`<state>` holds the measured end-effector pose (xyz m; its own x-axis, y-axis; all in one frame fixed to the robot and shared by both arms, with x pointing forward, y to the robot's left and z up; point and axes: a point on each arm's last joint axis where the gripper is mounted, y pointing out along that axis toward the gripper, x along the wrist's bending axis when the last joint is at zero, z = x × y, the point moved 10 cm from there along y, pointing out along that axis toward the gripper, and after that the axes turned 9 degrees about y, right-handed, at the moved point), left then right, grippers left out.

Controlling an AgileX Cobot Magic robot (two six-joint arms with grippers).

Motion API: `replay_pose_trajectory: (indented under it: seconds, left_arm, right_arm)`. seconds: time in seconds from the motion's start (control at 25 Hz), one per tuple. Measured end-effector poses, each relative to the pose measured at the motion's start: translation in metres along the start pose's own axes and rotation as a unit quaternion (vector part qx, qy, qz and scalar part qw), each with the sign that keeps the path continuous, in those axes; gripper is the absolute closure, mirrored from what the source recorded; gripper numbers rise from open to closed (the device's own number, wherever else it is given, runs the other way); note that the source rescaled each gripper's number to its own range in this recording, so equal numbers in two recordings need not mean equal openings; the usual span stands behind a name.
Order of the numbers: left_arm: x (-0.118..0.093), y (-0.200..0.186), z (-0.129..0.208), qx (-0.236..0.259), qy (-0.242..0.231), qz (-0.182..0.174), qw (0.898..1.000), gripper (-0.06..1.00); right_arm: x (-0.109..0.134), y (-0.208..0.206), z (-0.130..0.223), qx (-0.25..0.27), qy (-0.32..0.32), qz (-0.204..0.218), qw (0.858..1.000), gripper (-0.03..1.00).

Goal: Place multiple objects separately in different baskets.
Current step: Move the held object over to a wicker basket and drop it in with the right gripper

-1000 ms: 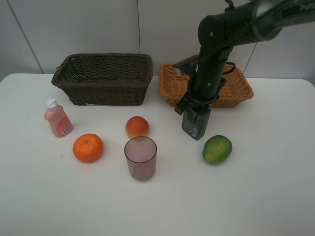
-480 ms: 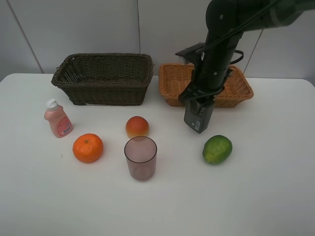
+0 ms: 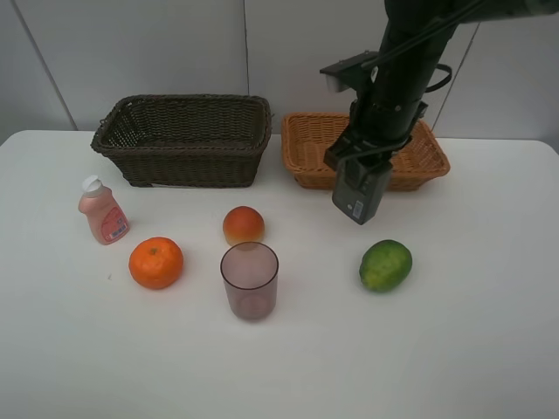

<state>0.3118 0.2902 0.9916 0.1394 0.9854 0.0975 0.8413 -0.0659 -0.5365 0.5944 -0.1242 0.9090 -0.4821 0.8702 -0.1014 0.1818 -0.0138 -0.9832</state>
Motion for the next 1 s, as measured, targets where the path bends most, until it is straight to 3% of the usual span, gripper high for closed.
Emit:
replay_pose_trajectory:
  seconds: [0.12,0.44,1.0]
  left_arm:
    - [0.000,0.000,0.000,0.000,0.000,0.000,1.000,0.02]
    - [0.000,0.000,0.000,0.000,0.000,0.000,1.000,0.02]
    - [0.000,0.000,0.000,0.000,0.000,0.000,1.000,0.02]
  right_arm:
    - [0.006,-0.012,-0.009,-0.012,-0.002,-0.005,1.000,0.96]
    - [0.038,-0.077,-0.073,-0.132,-0.046,-0.027,0.990,0.97]
    - [0.089,-0.079,-0.168,-0.232,-0.064,-0.063,0.969,0.97]
